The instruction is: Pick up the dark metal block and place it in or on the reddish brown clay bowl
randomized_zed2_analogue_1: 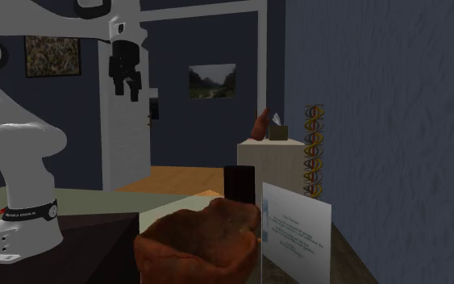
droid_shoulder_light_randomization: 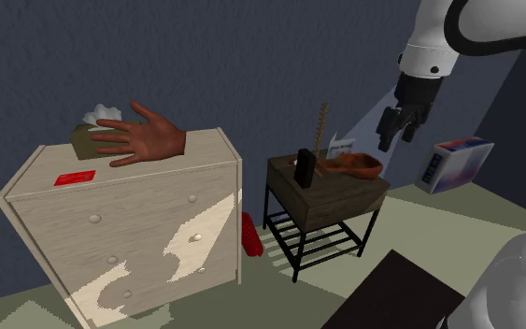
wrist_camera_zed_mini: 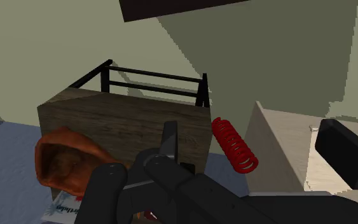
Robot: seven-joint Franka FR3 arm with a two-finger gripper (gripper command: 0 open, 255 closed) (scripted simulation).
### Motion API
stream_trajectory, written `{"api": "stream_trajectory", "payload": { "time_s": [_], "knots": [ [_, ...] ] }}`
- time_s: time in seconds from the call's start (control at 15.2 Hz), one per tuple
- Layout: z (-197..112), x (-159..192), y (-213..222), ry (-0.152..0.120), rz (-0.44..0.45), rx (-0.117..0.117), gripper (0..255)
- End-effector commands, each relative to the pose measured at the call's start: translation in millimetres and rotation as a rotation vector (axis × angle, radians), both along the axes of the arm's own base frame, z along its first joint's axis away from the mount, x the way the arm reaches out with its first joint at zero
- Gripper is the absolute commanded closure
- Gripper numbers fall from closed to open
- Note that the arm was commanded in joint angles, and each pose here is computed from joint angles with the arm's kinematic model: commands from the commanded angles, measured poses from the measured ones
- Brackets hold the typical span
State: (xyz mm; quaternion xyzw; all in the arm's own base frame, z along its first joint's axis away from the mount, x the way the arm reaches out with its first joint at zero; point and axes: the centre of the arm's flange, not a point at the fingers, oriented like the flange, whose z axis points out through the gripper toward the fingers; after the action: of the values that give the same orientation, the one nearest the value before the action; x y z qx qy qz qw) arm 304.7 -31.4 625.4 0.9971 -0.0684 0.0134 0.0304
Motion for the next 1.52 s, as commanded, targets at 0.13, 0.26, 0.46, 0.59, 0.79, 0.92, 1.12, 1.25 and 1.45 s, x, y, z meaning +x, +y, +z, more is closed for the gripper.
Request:
{"api": "stream_trajectory", "payload": {
  "time_s": [0.13,0.26,0.46,0.59,0.79,0.92,1.12,1.25,1.45],
  "knots": [
    [-13,22,-7,0.001,-0.005,0.004,0],
    [-27,44,-15,0.002,-0.011,0.008,0],
    [-47,77,-26,0.004,-0.019,0.014,0],
    [-60,99,-34,0.006,-0.024,0.018,0],
    [-80,131,-45,0.007,-0.032,0.024,0],
    [-94,153,-53,0.009,-0.038,0.028,0],
    [-114,186,-65,0.011,-0.046,0.034,0],
    [-128,207,-73,0.012,-0.051,0.038,0],
    [-149,239,-85,0.014,-0.059,0.044,0]
  ]
}}
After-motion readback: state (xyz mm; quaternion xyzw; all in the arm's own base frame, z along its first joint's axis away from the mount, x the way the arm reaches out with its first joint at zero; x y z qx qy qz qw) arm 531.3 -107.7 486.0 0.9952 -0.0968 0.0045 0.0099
